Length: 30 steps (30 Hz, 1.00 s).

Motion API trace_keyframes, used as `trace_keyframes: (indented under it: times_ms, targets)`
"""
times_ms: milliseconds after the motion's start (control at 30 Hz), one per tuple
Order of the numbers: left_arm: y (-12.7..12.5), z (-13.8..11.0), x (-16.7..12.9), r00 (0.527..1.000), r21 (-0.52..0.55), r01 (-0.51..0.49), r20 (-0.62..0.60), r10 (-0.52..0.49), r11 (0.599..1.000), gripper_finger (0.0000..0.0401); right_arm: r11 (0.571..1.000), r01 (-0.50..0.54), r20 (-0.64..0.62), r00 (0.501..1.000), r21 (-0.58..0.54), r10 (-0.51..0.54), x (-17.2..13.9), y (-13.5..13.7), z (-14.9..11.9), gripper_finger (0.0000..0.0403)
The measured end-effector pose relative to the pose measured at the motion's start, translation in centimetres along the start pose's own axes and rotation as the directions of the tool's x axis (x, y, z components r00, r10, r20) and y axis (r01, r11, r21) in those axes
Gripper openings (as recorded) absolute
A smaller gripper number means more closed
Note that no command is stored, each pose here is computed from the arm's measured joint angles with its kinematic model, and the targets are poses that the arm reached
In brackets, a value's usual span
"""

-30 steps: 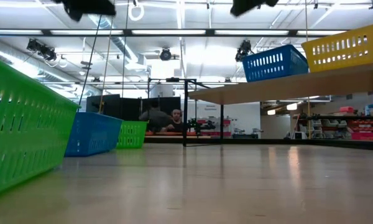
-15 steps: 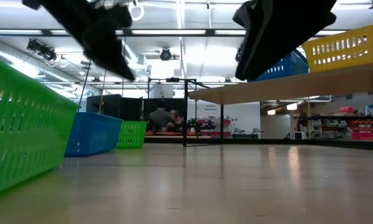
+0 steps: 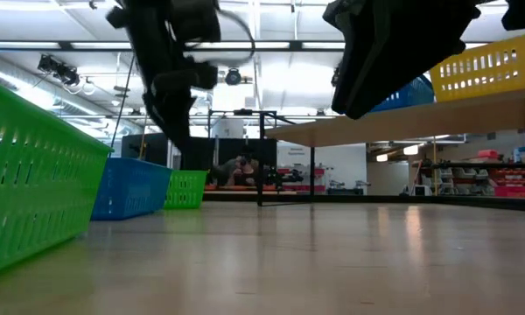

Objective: Stack baskets on shelf by color
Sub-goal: Put the top green bin on the shelf

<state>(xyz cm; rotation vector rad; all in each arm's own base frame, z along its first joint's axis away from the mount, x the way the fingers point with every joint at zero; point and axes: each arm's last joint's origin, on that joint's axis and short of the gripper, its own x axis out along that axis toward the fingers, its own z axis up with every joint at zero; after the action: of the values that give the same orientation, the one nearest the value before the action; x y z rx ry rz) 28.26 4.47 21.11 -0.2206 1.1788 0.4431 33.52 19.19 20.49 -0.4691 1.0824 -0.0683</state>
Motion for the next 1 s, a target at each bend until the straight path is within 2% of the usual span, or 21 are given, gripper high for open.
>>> trace_keyframes:
  times_ms: [233,400,533,733,833,1000]
  targets:
    - [1.3,0.2,3.6,0.993,0.044,-0.003,-0.121,0.008,0.999,0.022,1.0,0.016,-0.026,1.0,0.0,-0.016,0.4,-0.8,-0.1,0.0109]
    - [0.5,0.2,5.1,0.991,0.148,0.008,-0.137,0.012,0.989,0.0208,1.0,0.02,-0.043,0.999,0.001,-0.019,0.8,-0.8,-0.5,0.0109]
    - [0.0,0.0,5.5,0.988,0.202,0.007,-0.152,0.024,0.979,0.0162,1.0,0.022,-0.053,0.998,0.011,-0.021,0.9,-0.7,-0.7,0.0109]
    - [-0.2,0.5,4.5,0.988,0.205,0.0,-0.151,0.031,0.979,0.0023,1.0,0.016,-0.047,0.999,0.014,-0.015,0.8,-0.6,-0.7,0.0109]
    - [-0.1,1.5,3.6,0.988,0.207,-0.012,-0.147,0.043,0.978,0.0013,1.0,0.016,-0.047,0.999,0.014,-0.015,0.8,-0.6,-0.7,0.0109]
    - [0.1,3.6,0.6,0.982,0.254,-0.077,-0.146,0.117,0.964,0.0008,1.0,0.015,-0.048,0.999,0.014,-0.015,0.8,-0.6,-0.7,0.0109]
